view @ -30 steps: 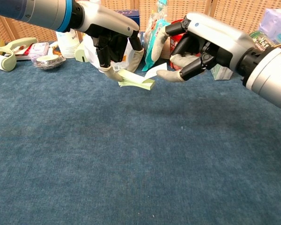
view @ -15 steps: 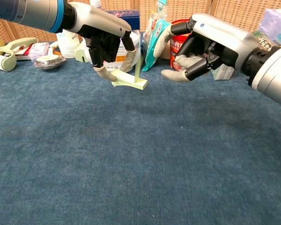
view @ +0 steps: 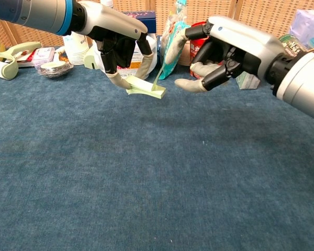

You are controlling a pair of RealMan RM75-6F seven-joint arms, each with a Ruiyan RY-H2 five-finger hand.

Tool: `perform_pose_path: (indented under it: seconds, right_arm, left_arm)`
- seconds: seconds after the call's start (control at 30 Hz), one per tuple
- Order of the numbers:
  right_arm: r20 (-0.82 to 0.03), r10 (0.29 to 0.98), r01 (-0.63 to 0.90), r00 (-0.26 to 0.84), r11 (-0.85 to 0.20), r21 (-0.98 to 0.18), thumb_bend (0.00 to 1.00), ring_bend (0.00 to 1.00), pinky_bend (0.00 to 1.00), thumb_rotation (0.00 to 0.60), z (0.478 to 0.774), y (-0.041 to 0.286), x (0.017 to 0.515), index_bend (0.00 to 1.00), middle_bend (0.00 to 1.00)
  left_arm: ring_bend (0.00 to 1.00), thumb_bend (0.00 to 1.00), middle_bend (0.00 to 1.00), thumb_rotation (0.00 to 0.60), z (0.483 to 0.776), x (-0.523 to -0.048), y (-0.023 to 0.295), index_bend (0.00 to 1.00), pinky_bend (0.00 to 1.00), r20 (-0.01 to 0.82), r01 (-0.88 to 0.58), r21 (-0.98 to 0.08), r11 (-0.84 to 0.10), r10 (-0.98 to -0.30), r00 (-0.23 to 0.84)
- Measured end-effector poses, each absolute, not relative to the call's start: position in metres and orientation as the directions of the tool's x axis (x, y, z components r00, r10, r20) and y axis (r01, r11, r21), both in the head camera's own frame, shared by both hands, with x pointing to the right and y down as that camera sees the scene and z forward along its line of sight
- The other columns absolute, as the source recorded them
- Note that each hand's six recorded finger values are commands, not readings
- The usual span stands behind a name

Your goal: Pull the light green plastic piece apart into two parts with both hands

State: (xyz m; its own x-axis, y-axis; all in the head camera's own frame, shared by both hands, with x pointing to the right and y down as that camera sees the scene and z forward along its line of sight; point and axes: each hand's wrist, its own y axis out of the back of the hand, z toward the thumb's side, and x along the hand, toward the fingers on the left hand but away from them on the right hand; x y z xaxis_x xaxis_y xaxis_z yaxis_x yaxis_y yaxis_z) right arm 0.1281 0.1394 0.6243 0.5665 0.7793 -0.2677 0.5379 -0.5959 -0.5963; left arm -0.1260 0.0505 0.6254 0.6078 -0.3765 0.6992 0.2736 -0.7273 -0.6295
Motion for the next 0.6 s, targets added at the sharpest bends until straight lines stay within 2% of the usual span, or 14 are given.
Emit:
perform_pose_path:
  seconds: [0.6]
  right_arm:
    - [-0.259, 0.775, 0.54, 0.577, -0.6, -0.591, 0.33, 0.94, 0.81, 0.6, 0.625, 0.138, 0.117, 0.5, 1.0]
  left_arm:
    - [1.0, 0.35, 1.0, 0.6, 0.626, -0.112, 0.056, 0.6, 1.0, 0.692, 0.27, -0.621, -0.736, -0.353, 0.63]
